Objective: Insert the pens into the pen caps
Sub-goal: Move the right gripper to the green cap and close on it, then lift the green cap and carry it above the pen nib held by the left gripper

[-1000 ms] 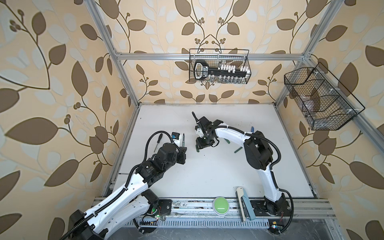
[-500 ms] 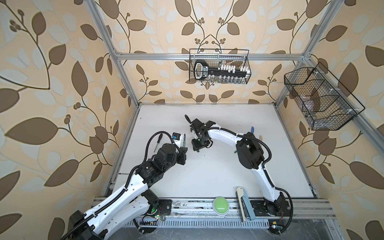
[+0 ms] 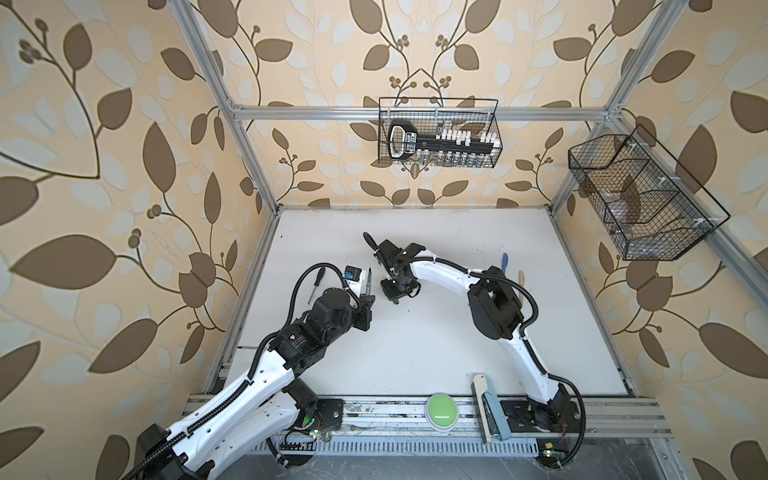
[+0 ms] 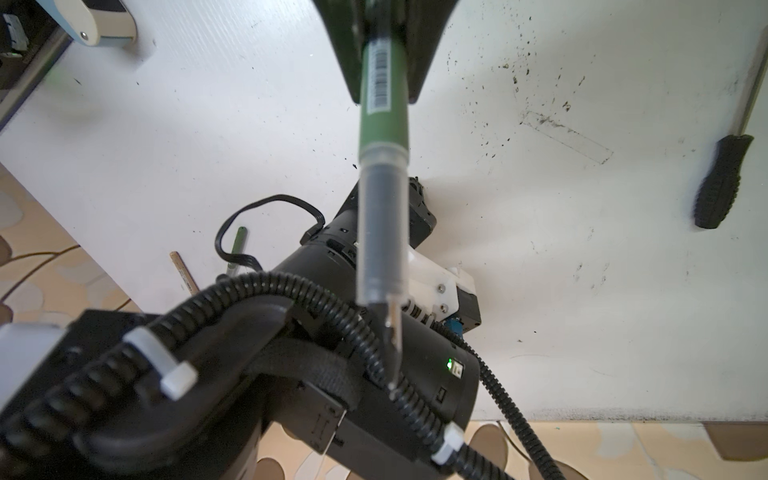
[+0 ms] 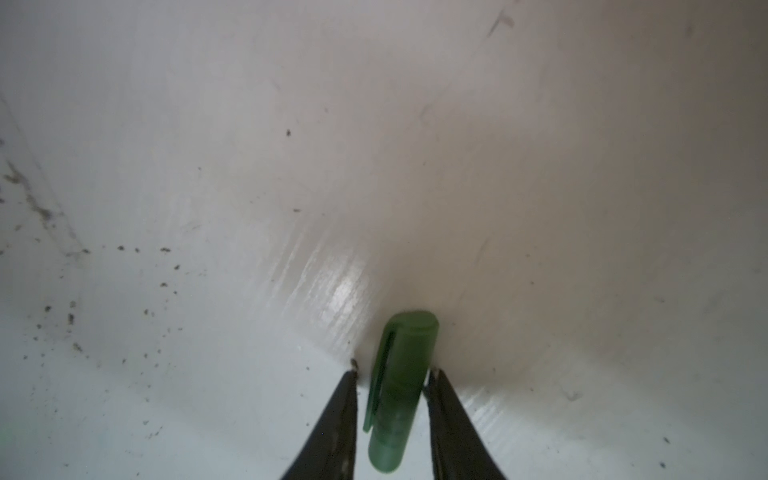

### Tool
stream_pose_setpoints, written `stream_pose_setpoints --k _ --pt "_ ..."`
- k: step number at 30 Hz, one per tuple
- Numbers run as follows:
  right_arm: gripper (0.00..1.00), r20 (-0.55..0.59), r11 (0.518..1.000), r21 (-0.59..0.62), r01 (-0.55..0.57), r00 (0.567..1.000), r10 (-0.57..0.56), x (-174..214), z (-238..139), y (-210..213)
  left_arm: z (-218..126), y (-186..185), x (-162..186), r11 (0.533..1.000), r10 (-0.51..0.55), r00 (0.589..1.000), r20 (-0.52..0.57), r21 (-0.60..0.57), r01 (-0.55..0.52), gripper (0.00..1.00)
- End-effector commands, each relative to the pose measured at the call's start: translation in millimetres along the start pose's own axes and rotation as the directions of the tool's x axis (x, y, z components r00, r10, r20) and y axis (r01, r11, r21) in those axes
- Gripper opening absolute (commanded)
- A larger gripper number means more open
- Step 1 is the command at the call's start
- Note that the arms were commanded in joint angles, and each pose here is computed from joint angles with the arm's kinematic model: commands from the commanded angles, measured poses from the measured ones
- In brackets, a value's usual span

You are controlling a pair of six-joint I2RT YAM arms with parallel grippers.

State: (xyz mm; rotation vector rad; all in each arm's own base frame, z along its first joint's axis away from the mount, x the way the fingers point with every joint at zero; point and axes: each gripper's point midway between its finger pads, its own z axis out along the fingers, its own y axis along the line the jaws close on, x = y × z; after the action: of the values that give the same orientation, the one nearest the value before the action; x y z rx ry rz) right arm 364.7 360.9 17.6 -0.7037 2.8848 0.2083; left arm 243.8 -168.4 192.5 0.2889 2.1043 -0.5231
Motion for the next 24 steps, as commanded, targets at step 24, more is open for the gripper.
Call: stream_pose_setpoints --k 24 --pt "0.01 0.519 0.977 -0.212 -0.018 0.845 0.128 2.8 -134.3 -58.5 48.2 -54.3 -43.6 0.973 0.132 0.983 0.130 0.172 -0.154 0.00"
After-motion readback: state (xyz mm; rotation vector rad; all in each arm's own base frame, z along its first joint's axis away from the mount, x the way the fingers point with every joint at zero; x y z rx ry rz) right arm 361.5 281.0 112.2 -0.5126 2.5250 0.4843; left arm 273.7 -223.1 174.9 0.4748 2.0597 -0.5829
